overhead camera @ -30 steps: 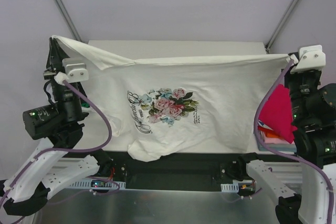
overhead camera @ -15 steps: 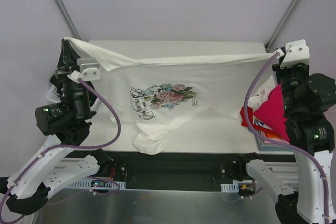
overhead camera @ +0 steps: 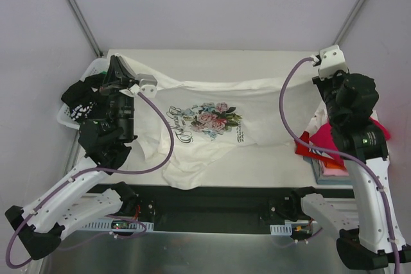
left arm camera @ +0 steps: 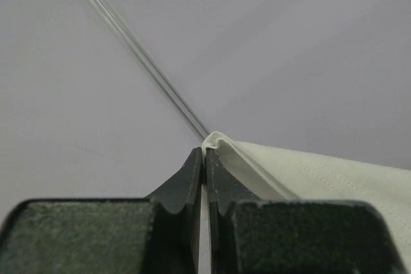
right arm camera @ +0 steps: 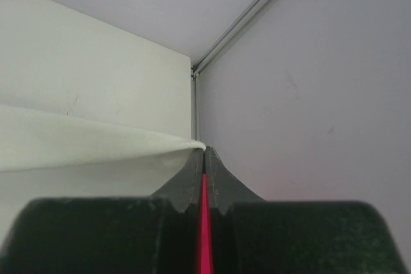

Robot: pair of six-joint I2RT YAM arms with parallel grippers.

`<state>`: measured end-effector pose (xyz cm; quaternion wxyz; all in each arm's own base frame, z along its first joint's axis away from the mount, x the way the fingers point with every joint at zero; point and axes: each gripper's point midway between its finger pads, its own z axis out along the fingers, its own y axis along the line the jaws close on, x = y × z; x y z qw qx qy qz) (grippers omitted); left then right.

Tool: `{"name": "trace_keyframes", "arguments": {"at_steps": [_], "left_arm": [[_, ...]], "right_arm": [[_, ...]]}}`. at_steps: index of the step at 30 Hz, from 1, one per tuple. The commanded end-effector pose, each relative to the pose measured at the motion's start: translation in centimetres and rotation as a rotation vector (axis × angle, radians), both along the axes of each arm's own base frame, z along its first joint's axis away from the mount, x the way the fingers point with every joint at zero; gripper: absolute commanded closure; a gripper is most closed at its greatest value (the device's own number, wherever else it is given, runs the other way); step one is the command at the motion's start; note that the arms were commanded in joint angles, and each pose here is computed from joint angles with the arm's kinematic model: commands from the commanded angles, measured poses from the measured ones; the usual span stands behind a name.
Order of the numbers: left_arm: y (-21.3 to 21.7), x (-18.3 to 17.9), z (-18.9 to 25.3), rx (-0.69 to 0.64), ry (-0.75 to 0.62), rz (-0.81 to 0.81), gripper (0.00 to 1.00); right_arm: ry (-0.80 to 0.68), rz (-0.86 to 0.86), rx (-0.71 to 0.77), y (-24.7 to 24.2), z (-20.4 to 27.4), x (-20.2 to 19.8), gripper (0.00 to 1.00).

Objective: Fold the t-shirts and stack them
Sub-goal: Flatten out the tshirt

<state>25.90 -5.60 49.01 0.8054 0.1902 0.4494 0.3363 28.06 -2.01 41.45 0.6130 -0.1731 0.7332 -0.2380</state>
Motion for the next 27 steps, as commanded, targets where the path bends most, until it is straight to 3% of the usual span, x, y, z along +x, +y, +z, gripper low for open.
{"name": "trace_keyframes", "arguments": {"at_steps": [1,9,23,27], "left_arm": [[0.6,-0.3,2.3,-0.078,-0.098,-0.013,1.0],[0.0,4.8,1.6,-0.063,-0.048,0.01,1.0],[0.9,19.3,-1.8,-0.074,0.119,0.093,1.0],[0.7,24.0,-4.9,-0.072,0.179,0.111,1.0]], "right_arm": [[-0.048,-0.033,-0.011,-0.5,1.9,0.8,0.99],[0.032,-0.024,-0.034,0.6,0.5,5.6,0.99],[0.127,-0.071,-0.072,0.2,-1.7,16.9,0.99],[0.127,-0.088,-0.051,-0.6,-2.5,19.9,0.99]]}}
